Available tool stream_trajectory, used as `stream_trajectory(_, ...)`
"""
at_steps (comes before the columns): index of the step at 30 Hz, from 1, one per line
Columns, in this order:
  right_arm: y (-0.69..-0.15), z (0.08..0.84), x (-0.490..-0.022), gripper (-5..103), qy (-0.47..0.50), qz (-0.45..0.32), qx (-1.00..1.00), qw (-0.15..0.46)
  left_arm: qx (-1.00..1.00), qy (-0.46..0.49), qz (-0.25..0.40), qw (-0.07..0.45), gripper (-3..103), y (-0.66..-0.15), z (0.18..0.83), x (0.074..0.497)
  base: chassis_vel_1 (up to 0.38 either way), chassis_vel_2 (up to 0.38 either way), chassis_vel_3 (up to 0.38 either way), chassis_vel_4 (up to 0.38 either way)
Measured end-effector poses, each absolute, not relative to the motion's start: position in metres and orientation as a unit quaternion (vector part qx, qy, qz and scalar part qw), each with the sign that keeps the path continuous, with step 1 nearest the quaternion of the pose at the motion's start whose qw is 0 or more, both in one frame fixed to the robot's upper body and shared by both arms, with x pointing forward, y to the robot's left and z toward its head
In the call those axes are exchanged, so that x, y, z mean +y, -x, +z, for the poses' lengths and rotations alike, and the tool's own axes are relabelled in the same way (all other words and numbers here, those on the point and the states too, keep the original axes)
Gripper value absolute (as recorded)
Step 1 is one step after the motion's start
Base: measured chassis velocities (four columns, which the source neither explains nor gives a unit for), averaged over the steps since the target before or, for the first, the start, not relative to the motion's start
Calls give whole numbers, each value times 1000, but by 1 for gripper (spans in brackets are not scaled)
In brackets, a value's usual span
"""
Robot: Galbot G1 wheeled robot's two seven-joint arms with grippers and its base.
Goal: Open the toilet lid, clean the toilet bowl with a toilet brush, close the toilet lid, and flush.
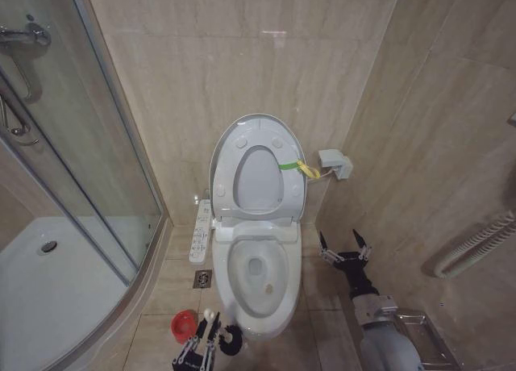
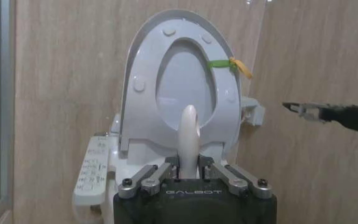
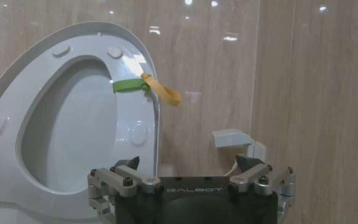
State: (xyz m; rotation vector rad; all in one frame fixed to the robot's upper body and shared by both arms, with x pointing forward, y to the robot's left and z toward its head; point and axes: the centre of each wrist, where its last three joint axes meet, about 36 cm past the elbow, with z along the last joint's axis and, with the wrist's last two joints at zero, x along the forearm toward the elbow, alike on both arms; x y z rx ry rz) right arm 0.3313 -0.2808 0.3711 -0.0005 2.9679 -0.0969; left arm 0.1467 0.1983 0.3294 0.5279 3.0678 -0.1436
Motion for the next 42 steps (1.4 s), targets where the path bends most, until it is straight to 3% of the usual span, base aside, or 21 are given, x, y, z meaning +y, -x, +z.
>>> stream_trajectory(29, -331, 371, -281, 100, 0, -33, 996, 86, 986, -157, 18, 59, 19, -138, 389, 206, 0, 0, 0, 0)
stream_trajectory(42, -331, 371, -281, 100, 0, -32, 996, 86, 980, -164, 38, 105, 19, -175, 418, 229, 0, 0, 0, 0)
